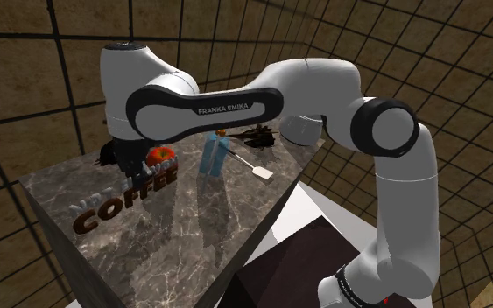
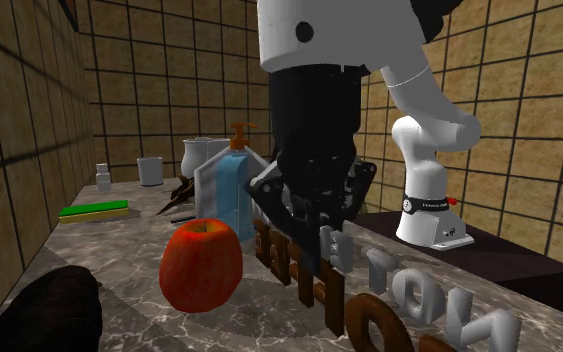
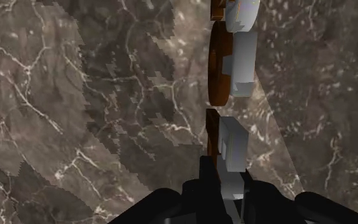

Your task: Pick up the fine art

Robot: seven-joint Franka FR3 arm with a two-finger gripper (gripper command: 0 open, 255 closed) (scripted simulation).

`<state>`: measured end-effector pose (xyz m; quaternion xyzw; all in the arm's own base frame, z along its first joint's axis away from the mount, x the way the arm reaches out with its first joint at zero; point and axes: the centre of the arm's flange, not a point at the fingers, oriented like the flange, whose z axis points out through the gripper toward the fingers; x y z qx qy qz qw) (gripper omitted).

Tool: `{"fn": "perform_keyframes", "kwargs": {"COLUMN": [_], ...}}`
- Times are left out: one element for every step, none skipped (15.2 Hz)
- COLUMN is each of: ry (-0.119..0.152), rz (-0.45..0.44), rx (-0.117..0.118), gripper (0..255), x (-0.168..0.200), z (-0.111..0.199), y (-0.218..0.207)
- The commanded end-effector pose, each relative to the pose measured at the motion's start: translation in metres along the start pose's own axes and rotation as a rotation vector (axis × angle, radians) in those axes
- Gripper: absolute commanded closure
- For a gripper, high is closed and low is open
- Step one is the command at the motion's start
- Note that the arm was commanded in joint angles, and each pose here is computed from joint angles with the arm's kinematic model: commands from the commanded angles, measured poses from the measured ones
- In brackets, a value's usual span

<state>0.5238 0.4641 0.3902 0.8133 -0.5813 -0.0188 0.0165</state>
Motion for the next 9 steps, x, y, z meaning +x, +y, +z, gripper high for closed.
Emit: {"fn": "perform_keyframes", "kwargs": {"ry": [0.000,0.000,0.000,0.000,0.000,0.000,0.000,0.000,0.000], "rz": [0.000,0.000,0.000,0.000,0.000,0.000,0.000,0.000,0.000], "rx": [0.000,0.000,0.000,0.000,0.000,0.000,0.000,0.000,0.000], "gripper": [255,255,255,255,255,255,255,255,255], "x": [0.000,0.000,0.000,0.000,-0.001,-0.001,-0.001,-0.001,-0.001], "z": [-0.010,-0.016,-0.021,-0.026,-0.032,-0.037,-0.042,-0.043,-0.043], "y": [0.001,0.001,0.001,0.001,0.002,0.002,0.002,0.002,0.002]}}
